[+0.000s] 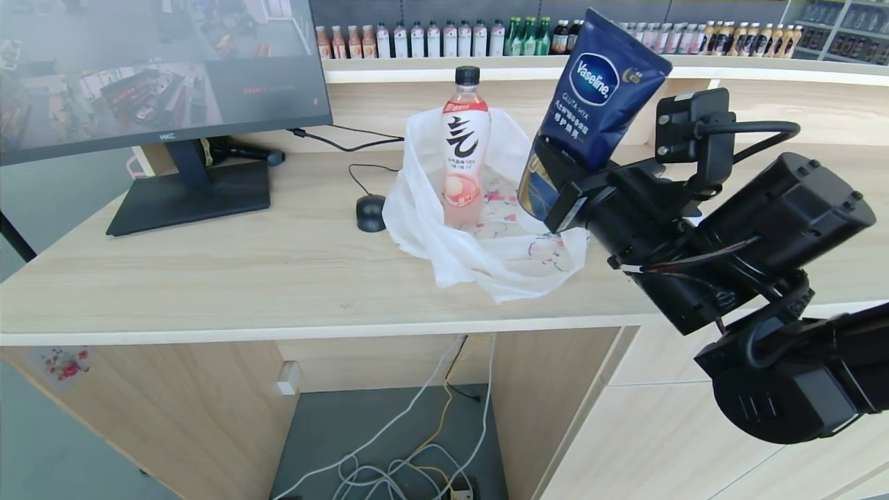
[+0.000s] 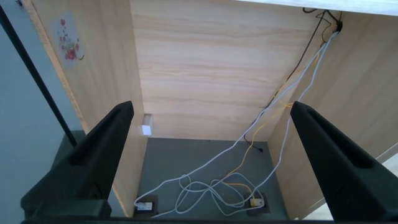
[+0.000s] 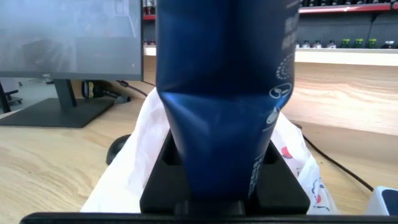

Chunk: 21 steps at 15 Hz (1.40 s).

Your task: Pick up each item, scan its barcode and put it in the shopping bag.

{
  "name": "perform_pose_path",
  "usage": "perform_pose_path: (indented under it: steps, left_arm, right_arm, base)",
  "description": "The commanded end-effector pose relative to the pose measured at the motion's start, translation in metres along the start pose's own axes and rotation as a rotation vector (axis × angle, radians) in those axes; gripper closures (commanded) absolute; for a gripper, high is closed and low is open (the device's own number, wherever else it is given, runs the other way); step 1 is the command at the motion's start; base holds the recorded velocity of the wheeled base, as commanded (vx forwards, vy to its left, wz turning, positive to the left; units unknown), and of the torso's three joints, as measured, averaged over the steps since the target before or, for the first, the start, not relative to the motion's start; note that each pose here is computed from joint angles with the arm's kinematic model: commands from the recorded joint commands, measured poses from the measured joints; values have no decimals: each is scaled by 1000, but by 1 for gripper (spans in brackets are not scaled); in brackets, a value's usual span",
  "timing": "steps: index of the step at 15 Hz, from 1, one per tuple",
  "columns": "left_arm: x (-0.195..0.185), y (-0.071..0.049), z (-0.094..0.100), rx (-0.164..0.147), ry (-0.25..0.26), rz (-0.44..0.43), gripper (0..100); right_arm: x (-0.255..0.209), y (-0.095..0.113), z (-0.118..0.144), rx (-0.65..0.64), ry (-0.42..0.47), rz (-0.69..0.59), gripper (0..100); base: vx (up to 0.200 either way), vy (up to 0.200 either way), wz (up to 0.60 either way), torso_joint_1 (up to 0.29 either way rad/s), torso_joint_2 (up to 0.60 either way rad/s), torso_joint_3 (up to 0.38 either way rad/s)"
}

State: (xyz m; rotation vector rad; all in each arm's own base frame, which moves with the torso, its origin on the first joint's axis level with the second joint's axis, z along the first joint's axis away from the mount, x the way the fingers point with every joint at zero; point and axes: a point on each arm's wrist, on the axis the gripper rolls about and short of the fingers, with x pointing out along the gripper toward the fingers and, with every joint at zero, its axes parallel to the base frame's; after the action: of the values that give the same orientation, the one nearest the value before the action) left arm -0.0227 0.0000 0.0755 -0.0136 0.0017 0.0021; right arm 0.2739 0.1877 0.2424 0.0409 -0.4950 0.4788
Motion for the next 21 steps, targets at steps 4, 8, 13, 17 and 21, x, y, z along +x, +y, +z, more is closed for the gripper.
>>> perform_pose_path:
  steps: [4,8,13,17,21]
  left_arm:
    - [0,0,0,0,0,1,0]
    - [0,0,0,0,0,1,0]
    - [0,0,0,0,0,1,0]
    - [0,0,0,0,0,1,0]
    - [0,0,0,0,0,1,0]
  right_arm:
    - [4,-2,-1,-8,47,-1,100]
    - [8,-2,-1,-15,79,1,100]
    - [12,-1,-1,-21,116,3,100]
    - [23,-2,0,-25,149,4,100]
    - [41,-9,-8,-34,195,-13,100]
  base:
    - [0,0,0,0,0,0]
    - [0,0,0,0,0,0]
    - [0,0,0,0,0,0]
    - [0,0,0,0,0,0]
    - [0,0,0,0,0,0]
